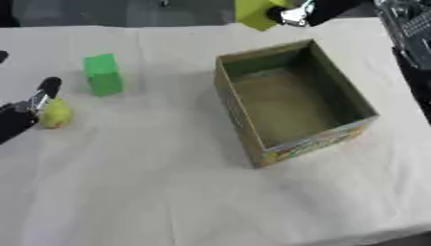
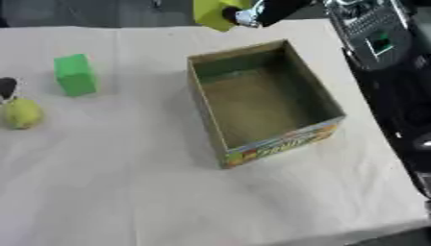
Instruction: Pick up the objects with one hand, pass them to the other hand, and then place them into the box on the other side of the table.
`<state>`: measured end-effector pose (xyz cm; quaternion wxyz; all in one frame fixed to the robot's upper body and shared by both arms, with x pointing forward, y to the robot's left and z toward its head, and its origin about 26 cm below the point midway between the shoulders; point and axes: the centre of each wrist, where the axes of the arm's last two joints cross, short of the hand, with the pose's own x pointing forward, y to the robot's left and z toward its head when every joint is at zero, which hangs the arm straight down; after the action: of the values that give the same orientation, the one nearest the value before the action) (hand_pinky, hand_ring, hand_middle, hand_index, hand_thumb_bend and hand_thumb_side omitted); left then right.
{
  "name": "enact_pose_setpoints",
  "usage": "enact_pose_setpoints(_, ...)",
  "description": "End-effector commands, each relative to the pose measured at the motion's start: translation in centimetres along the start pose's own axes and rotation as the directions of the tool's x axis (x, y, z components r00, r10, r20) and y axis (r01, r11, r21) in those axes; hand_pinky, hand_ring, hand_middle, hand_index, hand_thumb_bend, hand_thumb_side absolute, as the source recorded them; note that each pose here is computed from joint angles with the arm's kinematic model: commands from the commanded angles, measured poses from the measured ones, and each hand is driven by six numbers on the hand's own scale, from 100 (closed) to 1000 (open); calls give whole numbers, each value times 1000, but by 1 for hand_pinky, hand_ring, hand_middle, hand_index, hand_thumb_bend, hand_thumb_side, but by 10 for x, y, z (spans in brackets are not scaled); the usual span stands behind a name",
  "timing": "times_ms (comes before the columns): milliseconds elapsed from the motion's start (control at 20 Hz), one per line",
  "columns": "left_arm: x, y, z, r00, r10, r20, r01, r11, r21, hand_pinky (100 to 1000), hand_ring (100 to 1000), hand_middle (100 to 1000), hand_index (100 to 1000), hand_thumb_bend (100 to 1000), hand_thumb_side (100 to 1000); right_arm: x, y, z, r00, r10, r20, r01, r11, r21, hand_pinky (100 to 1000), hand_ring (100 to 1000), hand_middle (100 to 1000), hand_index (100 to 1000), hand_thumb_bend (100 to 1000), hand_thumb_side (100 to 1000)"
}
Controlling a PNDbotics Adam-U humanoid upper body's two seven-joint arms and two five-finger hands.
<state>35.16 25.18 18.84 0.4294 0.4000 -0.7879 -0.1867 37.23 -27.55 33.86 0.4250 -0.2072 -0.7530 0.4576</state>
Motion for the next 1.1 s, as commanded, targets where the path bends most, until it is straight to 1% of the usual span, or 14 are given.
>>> enact_pose_setpoints(50,1,20,-7,1000,-20,17,19,998,62,800,766,695,781,597,610,-5,-18,11,999,43,-28,-44,999,-24,827,650,551,624,274,100)
enact_pose_setpoints(350,-1,35,-11,999,-30,13,28,993,117,799,765,695,783,571,629,-23,-14,24,993,81,-81,-78,996,31,825,655,555,625,283,109)
enact_pose_setpoints(550,-2,42,-13,999,-34,11,33,989,144,799,765,694,784,565,633,-33,-9,32,989,94,-110,-88,994,62,826,656,557,626,287,116)
enact_pose_setpoints(850,-2,47,-15,999,-35,5,33,984,173,798,764,693,785,554,640,-45,0,41,985,104,-141,-89,990,111,825,660,562,631,292,133)
enact_pose_setpoints(1100,-3,49,-15,999,-32,0,31,982,186,798,765,693,785,543,645,-52,10,41,981,120,-155,-93,981,169,823,666,571,638,305,149)
